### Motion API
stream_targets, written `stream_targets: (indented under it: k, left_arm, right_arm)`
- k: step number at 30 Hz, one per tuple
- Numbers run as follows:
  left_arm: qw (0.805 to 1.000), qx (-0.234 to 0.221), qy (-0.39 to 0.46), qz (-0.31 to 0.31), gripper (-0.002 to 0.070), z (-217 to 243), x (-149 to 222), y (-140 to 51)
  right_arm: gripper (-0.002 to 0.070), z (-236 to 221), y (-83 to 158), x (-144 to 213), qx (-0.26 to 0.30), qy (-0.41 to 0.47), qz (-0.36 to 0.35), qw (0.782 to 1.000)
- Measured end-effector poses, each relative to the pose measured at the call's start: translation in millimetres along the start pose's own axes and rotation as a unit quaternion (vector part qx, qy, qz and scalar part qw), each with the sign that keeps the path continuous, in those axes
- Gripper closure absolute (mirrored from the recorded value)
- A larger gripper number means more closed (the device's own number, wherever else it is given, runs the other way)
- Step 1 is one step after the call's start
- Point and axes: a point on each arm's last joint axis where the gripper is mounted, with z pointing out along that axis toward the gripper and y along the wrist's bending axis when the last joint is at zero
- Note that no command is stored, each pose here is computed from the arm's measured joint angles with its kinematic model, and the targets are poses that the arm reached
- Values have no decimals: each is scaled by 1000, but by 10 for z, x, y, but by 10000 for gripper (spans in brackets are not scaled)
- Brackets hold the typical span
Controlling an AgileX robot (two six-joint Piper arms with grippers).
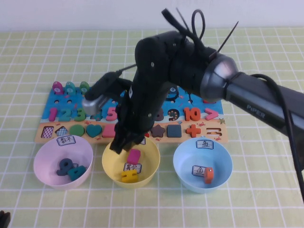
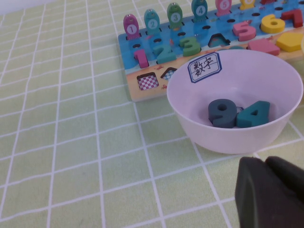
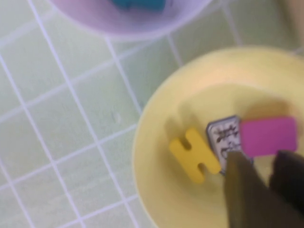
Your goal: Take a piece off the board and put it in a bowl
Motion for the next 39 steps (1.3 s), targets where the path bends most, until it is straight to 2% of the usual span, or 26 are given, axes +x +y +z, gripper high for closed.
stream_targets:
  k: [2,5,8,13,16,23,30,35,39]
  left_arm:
    - [1000,0,0,0,679,0,0,0]
    - [1000,0,0,0,679,0,0,0]
    - [1000,0,0,0,679,0,0,0]
    - [1000,0,0,0,679,0,0,0]
    - [1000,0,0,0,679,0,0,0]
    - [1000,0,0,0,679,0,0,0]
    - [1000,0,0,0,679,0,0,0]
    - [1000,0,0,0,679,0,0,0]
    - [1000,0,0,0,679,0,0,0]
  right_arm:
    - [637,-112,17,-28,3,-12,1,1000]
    - [675,-348,65,-36,10,-33,-3,999]
    - [687,-608,67,22,18,-53,3,998]
    - [691,-918,43,330,40,-83,30,995]
    - [691,-1120,142,573,61,-129,37,989]
    - [691,-1573,454,1273,101,-254,54,960]
    - [692,-1962,730,1901,139,-370,40,918]
    - [692,-2071,869,2249,150,-406,33,901]
    - [692,-2039,906,2401,156,-407,28,900]
